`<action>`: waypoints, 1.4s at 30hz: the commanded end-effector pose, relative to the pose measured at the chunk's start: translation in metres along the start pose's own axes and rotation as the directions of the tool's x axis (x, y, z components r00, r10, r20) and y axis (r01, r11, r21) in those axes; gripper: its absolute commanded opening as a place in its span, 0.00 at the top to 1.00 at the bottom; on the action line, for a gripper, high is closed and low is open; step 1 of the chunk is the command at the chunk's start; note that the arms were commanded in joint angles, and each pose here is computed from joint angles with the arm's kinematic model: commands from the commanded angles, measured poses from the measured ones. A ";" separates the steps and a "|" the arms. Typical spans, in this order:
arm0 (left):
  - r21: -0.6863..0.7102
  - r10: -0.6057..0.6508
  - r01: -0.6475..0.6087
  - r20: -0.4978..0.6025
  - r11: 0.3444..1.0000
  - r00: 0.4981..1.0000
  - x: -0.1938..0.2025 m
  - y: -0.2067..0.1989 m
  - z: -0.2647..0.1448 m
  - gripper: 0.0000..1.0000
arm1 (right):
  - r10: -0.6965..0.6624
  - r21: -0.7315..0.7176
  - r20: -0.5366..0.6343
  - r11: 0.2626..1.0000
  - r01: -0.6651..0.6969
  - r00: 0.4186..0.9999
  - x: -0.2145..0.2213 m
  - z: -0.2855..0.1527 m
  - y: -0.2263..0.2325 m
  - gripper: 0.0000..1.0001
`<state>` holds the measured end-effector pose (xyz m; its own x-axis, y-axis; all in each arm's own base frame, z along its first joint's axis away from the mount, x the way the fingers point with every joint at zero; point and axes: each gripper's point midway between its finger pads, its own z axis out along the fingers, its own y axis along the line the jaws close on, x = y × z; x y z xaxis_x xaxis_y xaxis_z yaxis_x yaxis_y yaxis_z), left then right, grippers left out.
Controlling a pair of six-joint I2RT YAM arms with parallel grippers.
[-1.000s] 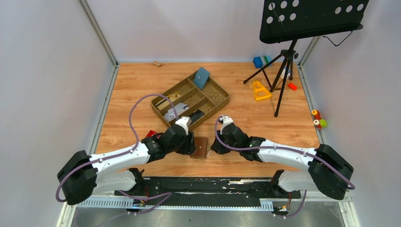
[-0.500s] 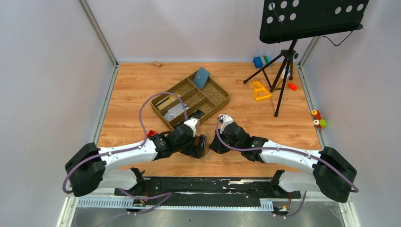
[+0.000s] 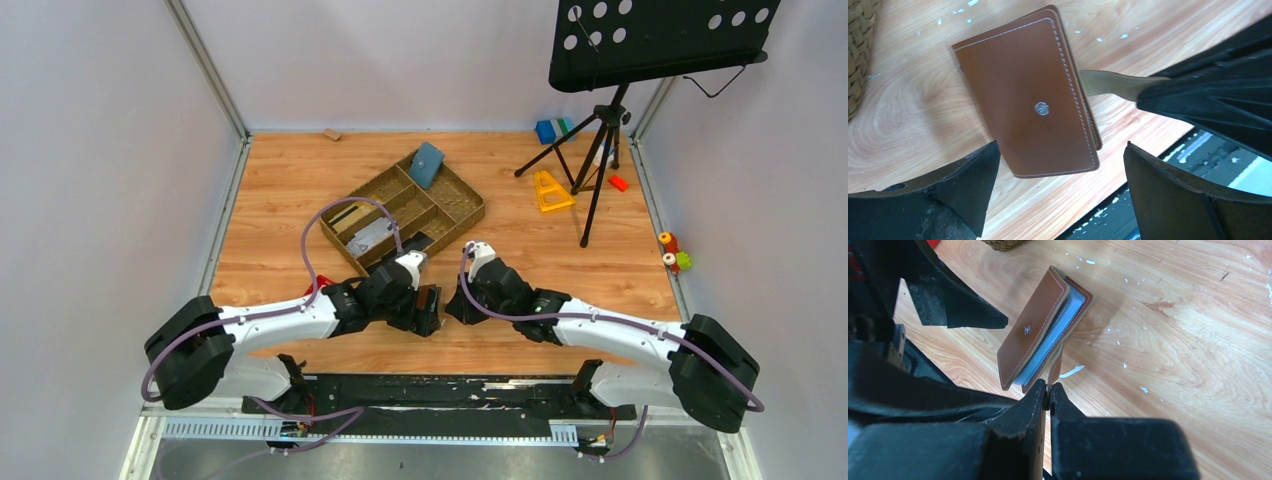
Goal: Take the credit cards out of the card holder
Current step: Open the card holder at the center of the board.
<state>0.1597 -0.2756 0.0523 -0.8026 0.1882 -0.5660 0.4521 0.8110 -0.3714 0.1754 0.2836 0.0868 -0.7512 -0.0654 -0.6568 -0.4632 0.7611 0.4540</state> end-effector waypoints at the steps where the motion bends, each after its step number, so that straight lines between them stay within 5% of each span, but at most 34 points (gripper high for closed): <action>1: 0.126 -0.041 0.035 0.051 0.991 0.998 -0.015 -0.023 -0.007 0.01 | -0.033 0.019 0.015 0.999 0.033 0.999 -0.005 0.003 -0.002 1.00; 8: 0.146 -0.109 0.103 0.034 0.984 0.993 -0.009 -0.011 -0.004 0.06 | -0.049 0.031 0.001 0.998 0.048 0.999 -0.002 0.005 -0.005 1.00; 15: 0.132 -0.143 0.133 0.068 0.982 0.987 -0.014 -0.001 -0.012 0.26 | -0.059 0.055 -0.007 0.997 0.060 0.998 -0.002 0.005 -0.009 1.00; 34: 0.122 -0.232 0.219 0.106 0.968 0.967 -0.018 0.026 -0.038 0.47 | -0.075 0.078 -0.018 0.994 0.076 0.997 -0.015 -0.004 -0.021 1.00; 37: 0.088 -0.210 0.201 0.104 0.976 0.972 -0.017 0.031 -0.040 0.52 | -0.095 0.082 -0.021 0.992 0.096 0.995 -0.016 -0.003 -0.024 1.00; 39: 0.057 -0.190 0.185 0.093 0.981 0.977 -0.014 0.036 -0.039 0.65 | -0.113 0.085 -0.024 0.990 0.115 0.993 -0.017 -0.003 -0.025 1.00; 42: 0.042 -0.192 0.189 0.085 0.981 0.978 -0.010 0.040 -0.039 0.66 | -0.129 0.093 -0.019 0.987 0.130 0.991 -0.019 -0.004 -0.027 1.00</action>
<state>0.1685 -0.2289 0.0711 -0.8468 -0.0292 -0.5311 0.3046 0.7920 -0.5291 0.1890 0.2550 0.0681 -0.7424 -0.1742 -0.6469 -0.4721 0.8211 0.3207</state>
